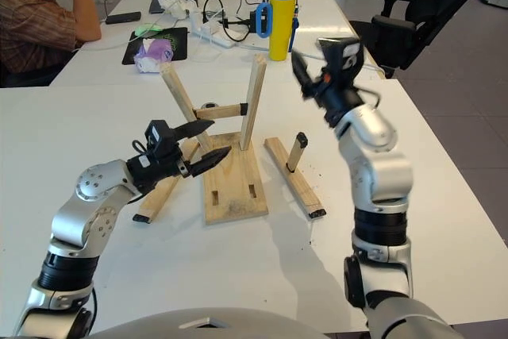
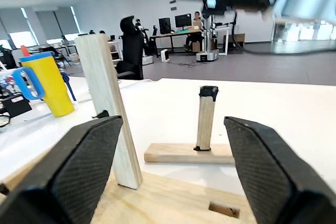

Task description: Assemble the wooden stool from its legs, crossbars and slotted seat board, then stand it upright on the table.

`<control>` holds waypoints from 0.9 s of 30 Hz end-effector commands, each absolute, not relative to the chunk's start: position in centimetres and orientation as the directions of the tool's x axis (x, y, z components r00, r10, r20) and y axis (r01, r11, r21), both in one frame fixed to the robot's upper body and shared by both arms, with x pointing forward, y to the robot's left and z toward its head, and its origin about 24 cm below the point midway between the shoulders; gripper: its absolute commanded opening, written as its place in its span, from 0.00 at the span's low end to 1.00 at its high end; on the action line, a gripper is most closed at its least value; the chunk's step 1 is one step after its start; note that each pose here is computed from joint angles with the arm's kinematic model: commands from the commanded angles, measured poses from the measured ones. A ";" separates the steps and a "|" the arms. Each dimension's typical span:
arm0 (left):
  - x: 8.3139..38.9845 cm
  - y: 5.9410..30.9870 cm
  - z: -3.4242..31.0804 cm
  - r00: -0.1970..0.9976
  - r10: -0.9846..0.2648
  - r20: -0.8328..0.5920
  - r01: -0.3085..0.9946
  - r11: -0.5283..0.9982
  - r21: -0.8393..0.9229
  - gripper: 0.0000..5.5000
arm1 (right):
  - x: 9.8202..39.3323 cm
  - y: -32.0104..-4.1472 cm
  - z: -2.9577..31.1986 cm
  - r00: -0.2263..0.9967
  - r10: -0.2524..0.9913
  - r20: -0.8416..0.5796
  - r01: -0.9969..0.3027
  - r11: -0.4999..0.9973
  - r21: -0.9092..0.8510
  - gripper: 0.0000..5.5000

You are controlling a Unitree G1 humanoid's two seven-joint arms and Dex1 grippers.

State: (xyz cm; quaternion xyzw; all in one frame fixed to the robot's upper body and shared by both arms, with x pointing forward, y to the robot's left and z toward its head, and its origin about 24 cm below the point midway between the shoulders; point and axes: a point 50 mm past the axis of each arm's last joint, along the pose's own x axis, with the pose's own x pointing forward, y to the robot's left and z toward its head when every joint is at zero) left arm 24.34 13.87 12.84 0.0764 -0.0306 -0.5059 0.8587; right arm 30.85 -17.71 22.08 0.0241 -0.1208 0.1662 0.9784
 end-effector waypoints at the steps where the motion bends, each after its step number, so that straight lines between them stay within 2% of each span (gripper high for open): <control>1: 22.3 13.9 10.4 0.395 -0.900 -0.186 0.910 0.356 0.214 0.65 | 31.3 -23.6 16.0 0.980 0.160 -0.115 -0.160 0.987 0.007 0.54; 2: 22.0 13.8 9.8 0.375 -0.898 -0.228 0.917 0.324 0.235 0.65 | 30.9 -24.5 14.2 0.964 0.154 -0.218 -0.165 0.986 -0.036 0.54; 5: 21.4 13.5 9.0 0.357 -0.895 -0.268 0.920 0.288 0.264 0.65 | 29.6 -26.2 11.2 0.911 0.135 -0.389 -0.185 0.978 -0.094 0.54; 8: 21.1 13.6 8.1 0.363 -0.877 -0.314 0.914 0.270 0.304 0.65 | 28.1 -26.2 9.6 0.852 0.182 -0.491 -0.264 0.959 -0.102 0.54; 12: 20.5 14.4 6.2 0.385 -0.824 -0.416 0.900 0.236 0.366 0.65 | 26.2 -24.0 9.3 0.769 0.337 -0.543 -0.422 0.906 -0.036 0.54; 16: 20.0 15.1 4.5 0.390 -0.770 -0.505 0.899 0.199 0.391 0.65 | 24.9 -22.6 9.0 0.709 0.396 -0.584 -0.478 0.878 0.015 0.54; 27: 22.0 15.0 3.9 0.494 -0.713 -0.498 0.844 0.256 0.471 0.65 | 25.0 -19.2 8.2 0.640 0.481 -0.598 -0.565 0.823 0.057 0.54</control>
